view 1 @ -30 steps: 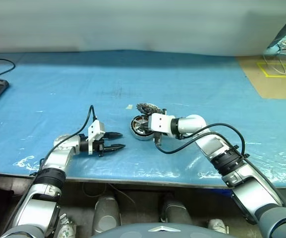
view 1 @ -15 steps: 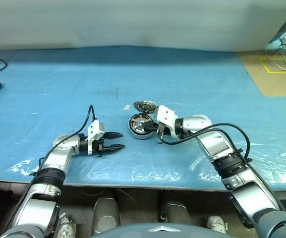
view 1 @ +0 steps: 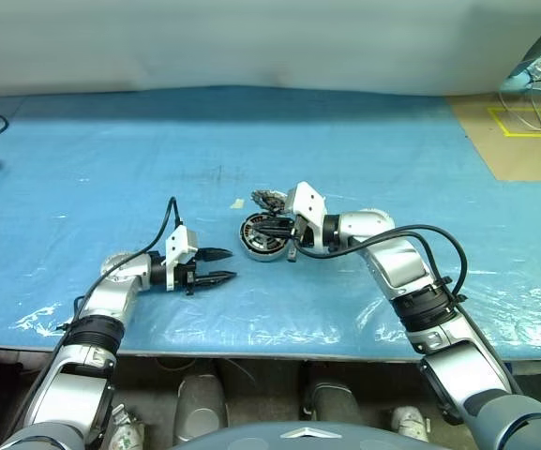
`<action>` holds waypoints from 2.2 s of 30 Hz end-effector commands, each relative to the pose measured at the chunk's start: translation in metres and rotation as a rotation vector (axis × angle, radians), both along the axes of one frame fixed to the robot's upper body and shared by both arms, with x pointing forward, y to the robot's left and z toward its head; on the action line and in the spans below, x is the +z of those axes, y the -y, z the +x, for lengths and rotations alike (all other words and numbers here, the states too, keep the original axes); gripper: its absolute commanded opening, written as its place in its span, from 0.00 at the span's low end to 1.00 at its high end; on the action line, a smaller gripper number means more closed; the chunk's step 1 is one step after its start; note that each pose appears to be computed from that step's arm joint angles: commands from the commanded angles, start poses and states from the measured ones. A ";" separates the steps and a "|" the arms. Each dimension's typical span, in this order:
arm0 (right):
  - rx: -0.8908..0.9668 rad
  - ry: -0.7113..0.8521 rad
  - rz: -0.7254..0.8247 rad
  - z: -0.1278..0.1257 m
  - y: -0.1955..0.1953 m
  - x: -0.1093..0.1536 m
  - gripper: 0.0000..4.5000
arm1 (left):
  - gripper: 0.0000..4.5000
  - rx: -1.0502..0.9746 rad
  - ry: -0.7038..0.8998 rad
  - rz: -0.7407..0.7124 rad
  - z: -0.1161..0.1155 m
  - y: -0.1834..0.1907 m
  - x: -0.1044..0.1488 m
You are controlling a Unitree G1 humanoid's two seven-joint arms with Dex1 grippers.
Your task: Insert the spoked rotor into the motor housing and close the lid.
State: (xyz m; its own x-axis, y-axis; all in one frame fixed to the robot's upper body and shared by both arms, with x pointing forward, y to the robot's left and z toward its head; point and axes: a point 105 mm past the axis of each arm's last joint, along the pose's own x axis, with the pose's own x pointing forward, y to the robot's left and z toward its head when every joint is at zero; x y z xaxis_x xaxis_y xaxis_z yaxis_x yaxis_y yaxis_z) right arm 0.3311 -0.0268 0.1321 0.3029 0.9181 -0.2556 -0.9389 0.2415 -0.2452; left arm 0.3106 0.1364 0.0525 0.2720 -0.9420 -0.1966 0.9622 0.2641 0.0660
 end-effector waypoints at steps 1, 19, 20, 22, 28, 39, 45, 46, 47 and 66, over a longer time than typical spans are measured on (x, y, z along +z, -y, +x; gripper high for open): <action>-0.003 0.004 0.022 0.004 -0.005 0.001 0.00 | 0.55 0.013 -0.003 0.001 0.001 -0.004 -0.001; -0.062 -0.081 -0.231 0.003 0.021 -0.072 0.00 | 0.55 0.020 0.004 0.001 0.000 -0.004 0.001; -0.056 -0.089 -0.171 0.002 0.018 -0.062 0.00 | 0.55 0.020 0.004 0.000 0.000 -0.004 0.001; -0.038 -0.100 -0.060 -0.001 0.014 -0.042 0.00 | 0.55 0.021 0.004 -0.004 0.000 -0.003 0.001; -0.030 -0.114 0.109 -0.009 0.017 -0.003 0.00 | 0.55 0.020 0.000 -0.010 0.001 0.000 -0.001; -0.234 -0.177 0.017 -0.005 0.088 -0.018 0.00 | 0.55 0.007 0.000 -0.023 0.003 0.007 0.000; -0.560 -0.007 0.001 0.059 0.133 -0.004 0.00 | 0.55 0.008 0.001 -0.025 0.004 0.007 0.000; -0.596 0.024 0.031 0.070 0.134 0.004 0.00 | 0.55 0.009 0.002 -0.026 0.005 0.007 0.001; -0.593 0.034 0.066 0.078 0.129 0.011 0.00 | 0.55 0.012 0.004 -0.026 0.005 0.007 0.000; -0.048 -0.116 0.158 0.020 0.021 0.022 0.00 | 0.55 0.033 -0.028 -0.027 -0.002 -0.011 0.003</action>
State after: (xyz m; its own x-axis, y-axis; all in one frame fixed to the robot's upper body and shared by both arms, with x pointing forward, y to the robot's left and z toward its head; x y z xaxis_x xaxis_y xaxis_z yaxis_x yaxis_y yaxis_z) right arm 0.3621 -0.0574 0.1414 0.3720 0.9116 -0.1750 -0.9282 0.3669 -0.0620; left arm 0.3119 0.1423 0.0537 0.2966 -0.9375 -0.1822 0.9548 0.2951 0.0361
